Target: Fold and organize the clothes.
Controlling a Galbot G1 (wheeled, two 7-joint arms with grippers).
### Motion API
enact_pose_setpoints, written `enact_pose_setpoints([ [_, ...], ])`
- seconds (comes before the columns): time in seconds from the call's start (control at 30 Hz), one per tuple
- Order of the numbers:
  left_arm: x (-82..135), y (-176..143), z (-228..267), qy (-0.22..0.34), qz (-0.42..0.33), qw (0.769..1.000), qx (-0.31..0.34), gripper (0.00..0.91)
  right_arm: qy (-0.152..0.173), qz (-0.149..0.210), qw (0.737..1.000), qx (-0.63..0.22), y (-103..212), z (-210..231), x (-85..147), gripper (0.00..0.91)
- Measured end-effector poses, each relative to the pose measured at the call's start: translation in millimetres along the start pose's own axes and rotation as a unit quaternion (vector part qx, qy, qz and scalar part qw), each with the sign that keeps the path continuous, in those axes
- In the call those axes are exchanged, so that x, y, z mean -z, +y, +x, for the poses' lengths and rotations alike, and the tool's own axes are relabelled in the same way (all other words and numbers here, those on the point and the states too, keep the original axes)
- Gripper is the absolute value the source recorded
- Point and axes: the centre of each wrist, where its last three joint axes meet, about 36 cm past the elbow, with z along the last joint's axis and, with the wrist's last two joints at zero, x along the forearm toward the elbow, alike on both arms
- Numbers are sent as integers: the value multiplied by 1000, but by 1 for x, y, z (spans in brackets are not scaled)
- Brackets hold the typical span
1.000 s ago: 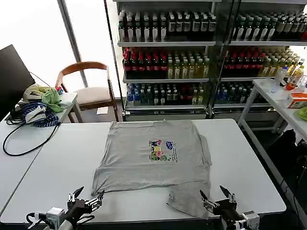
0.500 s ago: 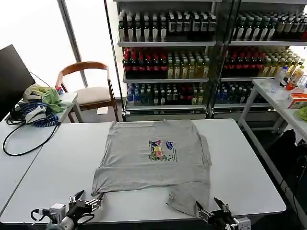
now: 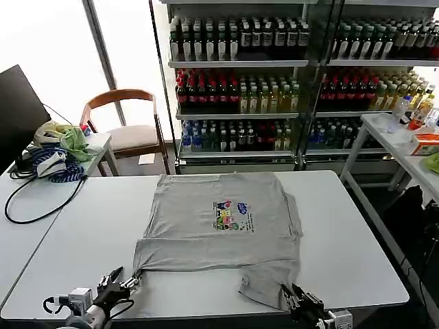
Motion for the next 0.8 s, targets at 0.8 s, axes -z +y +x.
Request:
enact_pose_setpoints([
  [0.8, 6, -7, 16, -32, 11, 999, -15, 0, -10, -1, 1000, 17, 2, 22, 5, 0],
])
